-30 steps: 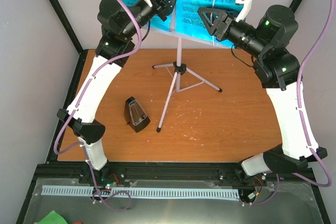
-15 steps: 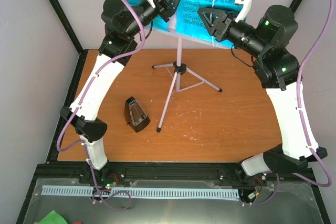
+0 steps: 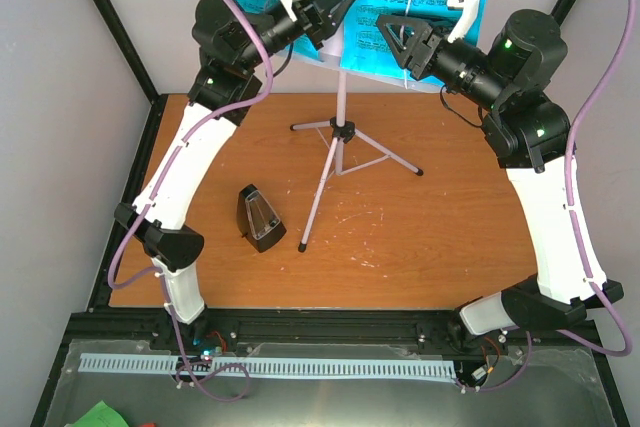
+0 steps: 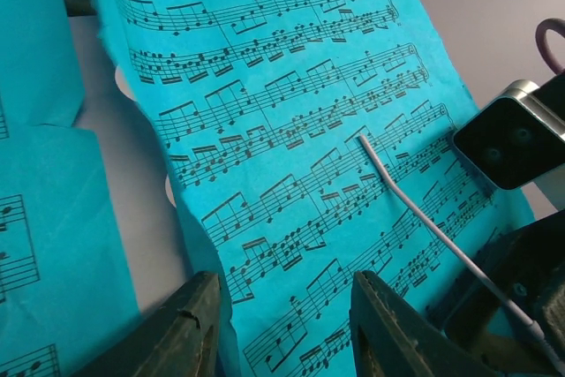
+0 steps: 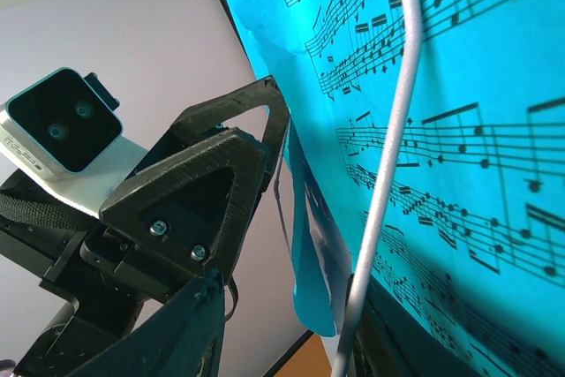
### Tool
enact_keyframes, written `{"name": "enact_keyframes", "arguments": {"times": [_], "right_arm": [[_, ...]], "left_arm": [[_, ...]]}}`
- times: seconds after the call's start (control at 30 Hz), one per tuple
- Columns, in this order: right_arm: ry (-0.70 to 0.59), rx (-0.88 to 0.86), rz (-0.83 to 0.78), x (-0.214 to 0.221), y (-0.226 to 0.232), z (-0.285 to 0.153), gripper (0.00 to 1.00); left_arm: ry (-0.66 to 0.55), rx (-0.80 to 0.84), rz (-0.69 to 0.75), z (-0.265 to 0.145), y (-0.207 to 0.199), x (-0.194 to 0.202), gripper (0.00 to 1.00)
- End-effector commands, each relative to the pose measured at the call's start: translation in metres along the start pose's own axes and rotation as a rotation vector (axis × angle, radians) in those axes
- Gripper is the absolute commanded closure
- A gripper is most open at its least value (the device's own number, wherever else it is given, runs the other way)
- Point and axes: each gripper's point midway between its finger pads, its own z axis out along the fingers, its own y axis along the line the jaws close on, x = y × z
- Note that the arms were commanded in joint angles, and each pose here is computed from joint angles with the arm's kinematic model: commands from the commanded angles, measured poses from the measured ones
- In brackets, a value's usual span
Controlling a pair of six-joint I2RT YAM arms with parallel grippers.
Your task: Pack up the instrument practice props
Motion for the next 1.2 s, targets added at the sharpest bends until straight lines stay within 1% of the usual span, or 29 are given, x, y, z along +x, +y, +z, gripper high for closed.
{"name": "enact_keyframes", "arguments": {"times": [0.0, 0.17, 0.4, 0.5, 0.73, 0.9, 1.17], "right_arm": [[-0.019, -0.039, -0.026, -0.005, 0.015, -0.007, 0.63], [-0.027, -0.036, -0.037, -0.006, 0.015, -0.008, 0.63], [-0.043, -0.032, -0.051, -0.009, 0.015, -0.011, 0.64], [-0.042, -0.031, -0.051, -0.008, 0.015, -0.011, 0.64], [-0.042, -0.029, -0.053, -0.007, 0.014, -0.010, 0.63], [-0.040, -0.024, -0.051, -0.006, 0.012, -0.010, 0.63], [-0.044, -0.032, -0.059, -0.007, 0.014, -0.009, 0.63]], "left_arm": [[-0.032, 0.026, 0.003, -0.004, -0.005, -0.014, 0.58], [-0.032, -0.014, -0.004, -0.018, -0.006, -0.026, 0.53], [-0.009, -0.048, -0.052, -0.033, -0.009, -0.031, 0.52], [0.016, -0.065, -0.096, -0.033, -0.006, -0.027, 0.52], [0.078, -0.085, -0.263, -0.029, -0.002, -0.005, 0.52], [0.107, -0.077, -0.312, -0.022, 0.000, 0.010, 0.52], [0.122, -0.113, -0.335, -0.018, 0.008, 0.022, 0.52]]}}
